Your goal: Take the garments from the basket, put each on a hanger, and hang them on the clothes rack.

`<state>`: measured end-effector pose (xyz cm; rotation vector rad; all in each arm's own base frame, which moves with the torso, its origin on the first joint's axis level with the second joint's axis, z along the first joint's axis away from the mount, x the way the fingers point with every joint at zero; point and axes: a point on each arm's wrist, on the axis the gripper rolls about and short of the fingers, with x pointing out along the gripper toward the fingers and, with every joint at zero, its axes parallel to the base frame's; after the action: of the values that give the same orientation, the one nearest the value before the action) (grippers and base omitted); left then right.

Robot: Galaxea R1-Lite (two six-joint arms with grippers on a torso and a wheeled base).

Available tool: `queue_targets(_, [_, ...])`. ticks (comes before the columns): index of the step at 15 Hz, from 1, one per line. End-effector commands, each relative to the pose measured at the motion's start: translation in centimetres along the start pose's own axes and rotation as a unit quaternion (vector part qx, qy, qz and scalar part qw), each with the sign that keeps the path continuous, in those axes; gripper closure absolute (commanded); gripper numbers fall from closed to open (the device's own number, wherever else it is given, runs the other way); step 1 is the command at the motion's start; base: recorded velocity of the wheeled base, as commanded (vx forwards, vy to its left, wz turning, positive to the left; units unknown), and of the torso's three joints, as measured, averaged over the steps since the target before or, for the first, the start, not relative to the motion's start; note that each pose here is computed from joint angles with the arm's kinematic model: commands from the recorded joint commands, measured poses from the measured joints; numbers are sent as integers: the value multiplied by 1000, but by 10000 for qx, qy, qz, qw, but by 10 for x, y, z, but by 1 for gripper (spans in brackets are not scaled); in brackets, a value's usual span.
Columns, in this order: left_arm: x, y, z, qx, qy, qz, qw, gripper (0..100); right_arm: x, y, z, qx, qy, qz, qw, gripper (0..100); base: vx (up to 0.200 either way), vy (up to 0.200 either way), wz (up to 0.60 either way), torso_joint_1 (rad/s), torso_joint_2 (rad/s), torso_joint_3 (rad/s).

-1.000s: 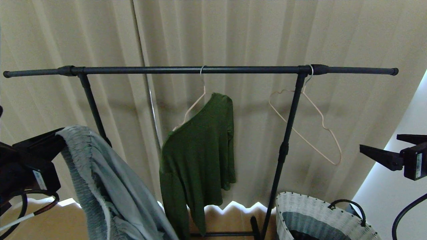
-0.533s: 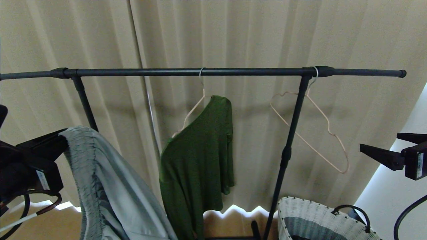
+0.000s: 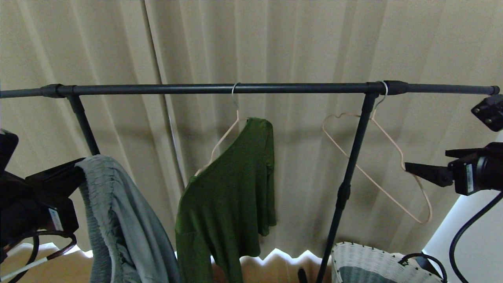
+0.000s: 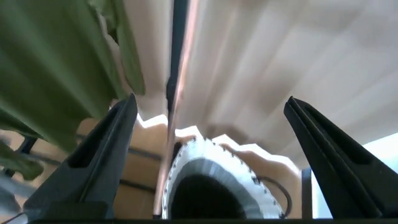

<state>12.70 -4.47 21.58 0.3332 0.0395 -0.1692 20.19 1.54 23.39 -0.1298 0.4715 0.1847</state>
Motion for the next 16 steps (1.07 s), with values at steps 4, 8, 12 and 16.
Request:
queue_targets(4, [0, 0, 0, 0, -4, -3, 10000, 100, 56, 13, 10, 95, 707, 2, 9975, 0, 0, 0, 0, 0, 0, 0])
queue_targets(8, [0, 0, 0, 0, -4, -3, 10000, 100, 62, 21, 8, 313, 808, 72, 9962, 0, 0, 0, 0, 0, 0, 0])
queue_targets(12, [0, 0, -1, 4, 10, -8, 10000, 100, 64, 21, 8, 309, 803, 26, 9963, 0, 0, 0, 0, 0, 0, 0])
queue_targets(16, [0, -1, -2, 7, 22, -20, 10000, 100, 75, 20, 9, 320, 812, 12, 9962, 0, 0, 0, 0, 0, 0, 0])
